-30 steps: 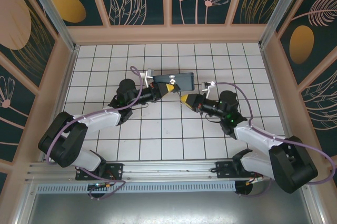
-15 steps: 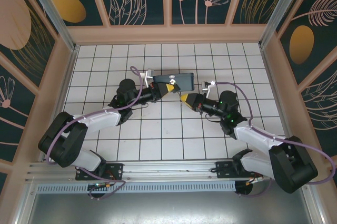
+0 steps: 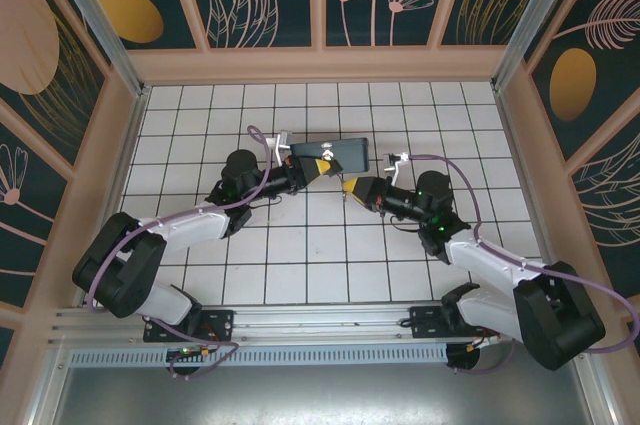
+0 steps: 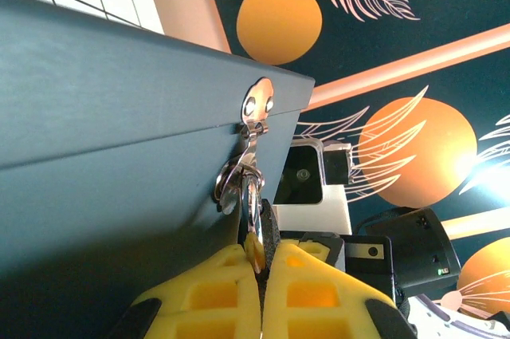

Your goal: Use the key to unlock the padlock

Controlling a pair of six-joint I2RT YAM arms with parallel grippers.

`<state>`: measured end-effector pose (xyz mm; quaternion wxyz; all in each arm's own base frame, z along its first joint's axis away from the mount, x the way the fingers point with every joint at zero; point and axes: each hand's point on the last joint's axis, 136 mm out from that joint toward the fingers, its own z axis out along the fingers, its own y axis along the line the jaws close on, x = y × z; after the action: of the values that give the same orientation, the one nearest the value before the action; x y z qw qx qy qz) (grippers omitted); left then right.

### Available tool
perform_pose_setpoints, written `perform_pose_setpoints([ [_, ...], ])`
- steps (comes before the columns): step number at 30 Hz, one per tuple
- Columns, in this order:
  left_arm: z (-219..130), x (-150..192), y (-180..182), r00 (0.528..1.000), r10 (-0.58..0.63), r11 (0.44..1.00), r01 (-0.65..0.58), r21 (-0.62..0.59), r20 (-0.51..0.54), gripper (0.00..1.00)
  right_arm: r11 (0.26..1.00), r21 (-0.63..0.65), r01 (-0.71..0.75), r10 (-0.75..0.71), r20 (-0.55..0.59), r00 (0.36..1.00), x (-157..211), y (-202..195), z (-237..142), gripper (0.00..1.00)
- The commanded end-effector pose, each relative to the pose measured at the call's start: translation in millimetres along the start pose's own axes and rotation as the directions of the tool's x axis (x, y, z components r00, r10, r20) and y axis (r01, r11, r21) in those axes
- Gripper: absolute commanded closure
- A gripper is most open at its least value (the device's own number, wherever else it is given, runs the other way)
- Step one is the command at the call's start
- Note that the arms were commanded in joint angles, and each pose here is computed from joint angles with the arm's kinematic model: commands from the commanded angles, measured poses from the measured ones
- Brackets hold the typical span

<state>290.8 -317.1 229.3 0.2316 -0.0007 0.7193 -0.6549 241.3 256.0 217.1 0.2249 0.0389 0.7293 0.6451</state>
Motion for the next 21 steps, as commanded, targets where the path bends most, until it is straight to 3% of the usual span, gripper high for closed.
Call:
perform_pose_setpoints([
  [1,-4,-12,-35,0.993,0.107,0.99,-0.11,0.091,0.039,1.0,0.995,-0.043,0.087,-0.086,0.036,0.996,-10,26,1,1.0],
  [21,-7,-10,-34,0.995,0.093,0.991,-0.097,0.095,0.041,1.0,0.986,-0.115,0.123,-0.114,0.081,0.99,-16,46,6,1.0],
])
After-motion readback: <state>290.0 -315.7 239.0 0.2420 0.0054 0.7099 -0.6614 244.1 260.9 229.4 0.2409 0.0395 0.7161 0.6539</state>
